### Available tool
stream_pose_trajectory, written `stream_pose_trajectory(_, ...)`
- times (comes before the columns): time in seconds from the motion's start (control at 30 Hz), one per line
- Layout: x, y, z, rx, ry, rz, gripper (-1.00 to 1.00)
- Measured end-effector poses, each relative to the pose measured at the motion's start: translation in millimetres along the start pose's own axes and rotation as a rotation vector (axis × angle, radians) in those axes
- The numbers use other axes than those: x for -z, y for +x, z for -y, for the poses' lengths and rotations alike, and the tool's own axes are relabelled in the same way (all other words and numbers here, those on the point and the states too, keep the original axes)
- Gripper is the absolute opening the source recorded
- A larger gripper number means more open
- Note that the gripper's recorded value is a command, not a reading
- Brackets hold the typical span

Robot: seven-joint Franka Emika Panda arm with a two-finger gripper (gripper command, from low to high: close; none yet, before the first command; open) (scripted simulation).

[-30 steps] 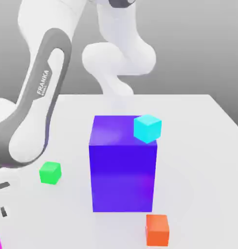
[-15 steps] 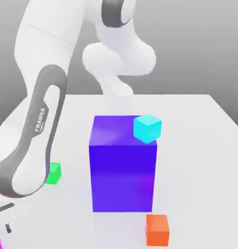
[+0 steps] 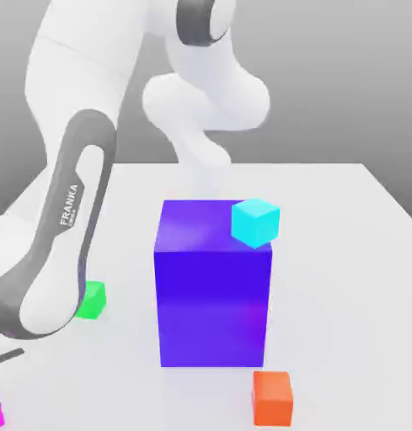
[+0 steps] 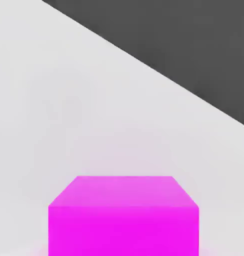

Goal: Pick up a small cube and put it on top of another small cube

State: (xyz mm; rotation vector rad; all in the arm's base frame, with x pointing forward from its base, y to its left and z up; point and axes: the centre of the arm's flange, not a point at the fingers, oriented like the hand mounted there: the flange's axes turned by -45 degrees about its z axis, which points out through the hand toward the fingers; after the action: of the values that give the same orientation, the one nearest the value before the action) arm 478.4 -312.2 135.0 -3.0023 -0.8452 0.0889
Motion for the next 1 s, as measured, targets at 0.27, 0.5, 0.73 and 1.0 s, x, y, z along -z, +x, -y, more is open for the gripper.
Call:
stream_pose_trajectory(0.27,42,5,1,0.006,-0.020,-0.028,-1.00)
stream_pose_trajectory(0.5,41,-44,28,0.140,0.061,-0.074,-1.00)
stream_pose_trajectory(0.73,43,-92,77,0.396,0.114,-0.137,-1.00)
stream_pose_trajectory(1.0,68,-128,137,0.750,0.055,-0.160,-1.00)
